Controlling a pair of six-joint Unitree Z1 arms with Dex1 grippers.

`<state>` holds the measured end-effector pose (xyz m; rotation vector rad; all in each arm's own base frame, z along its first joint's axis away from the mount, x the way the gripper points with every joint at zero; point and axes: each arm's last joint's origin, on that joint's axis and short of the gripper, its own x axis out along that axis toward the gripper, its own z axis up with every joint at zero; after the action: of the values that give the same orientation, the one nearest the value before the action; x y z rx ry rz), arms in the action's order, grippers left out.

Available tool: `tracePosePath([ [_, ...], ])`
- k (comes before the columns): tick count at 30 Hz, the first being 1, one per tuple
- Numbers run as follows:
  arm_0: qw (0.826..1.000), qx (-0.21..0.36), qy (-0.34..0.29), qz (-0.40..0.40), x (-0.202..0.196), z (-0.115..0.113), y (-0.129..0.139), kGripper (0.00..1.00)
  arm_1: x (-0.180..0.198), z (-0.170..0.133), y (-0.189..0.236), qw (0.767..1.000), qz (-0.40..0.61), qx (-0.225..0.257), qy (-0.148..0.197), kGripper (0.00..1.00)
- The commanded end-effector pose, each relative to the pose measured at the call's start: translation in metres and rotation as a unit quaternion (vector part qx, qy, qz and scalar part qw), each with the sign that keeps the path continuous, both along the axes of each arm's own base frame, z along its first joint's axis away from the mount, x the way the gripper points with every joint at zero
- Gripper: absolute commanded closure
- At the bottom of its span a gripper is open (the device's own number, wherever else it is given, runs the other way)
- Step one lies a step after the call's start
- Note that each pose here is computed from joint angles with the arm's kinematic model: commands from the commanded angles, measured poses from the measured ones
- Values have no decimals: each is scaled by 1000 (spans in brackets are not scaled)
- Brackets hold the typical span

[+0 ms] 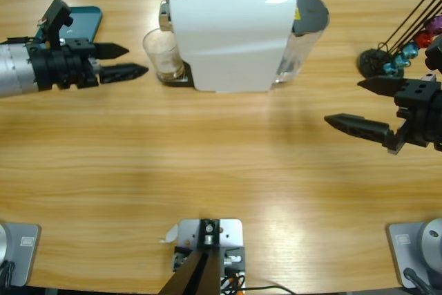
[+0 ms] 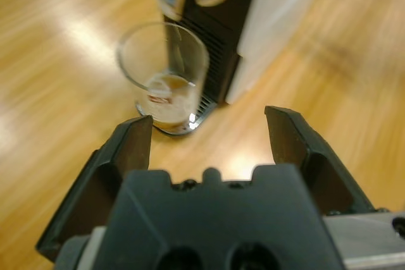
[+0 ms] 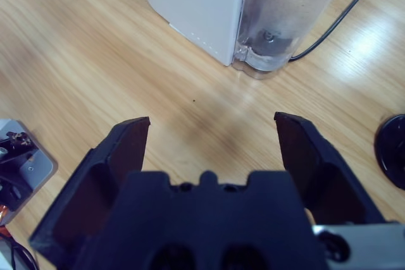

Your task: Pour coffee

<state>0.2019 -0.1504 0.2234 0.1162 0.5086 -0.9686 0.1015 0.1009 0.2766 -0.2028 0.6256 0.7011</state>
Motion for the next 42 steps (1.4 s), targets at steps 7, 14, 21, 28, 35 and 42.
tracePosePath([
  [7,1000,-4,21,-5,31,-24,-10,197,0,-12,3,1000,12,-16,18,138],
  [14,999,-9,32,-26,38,-34,-17,165,1,-13,4,1000,11,-18,19,138],
  [21,999,-12,29,-27,56,-39,-28,165,2,-13,5,999,11,-20,22,139],
  [28,999,-13,35,-35,72,-48,-41,165,3,-14,6,999,11,-22,24,138],
  [35,998,-7,50,-44,75,-60,-48,170,4,-15,7,999,11,-24,26,138],
  [42,998,-17,41,-51,77,-57,-50,648,6,-16,9,999,11,-28,29,138],
])
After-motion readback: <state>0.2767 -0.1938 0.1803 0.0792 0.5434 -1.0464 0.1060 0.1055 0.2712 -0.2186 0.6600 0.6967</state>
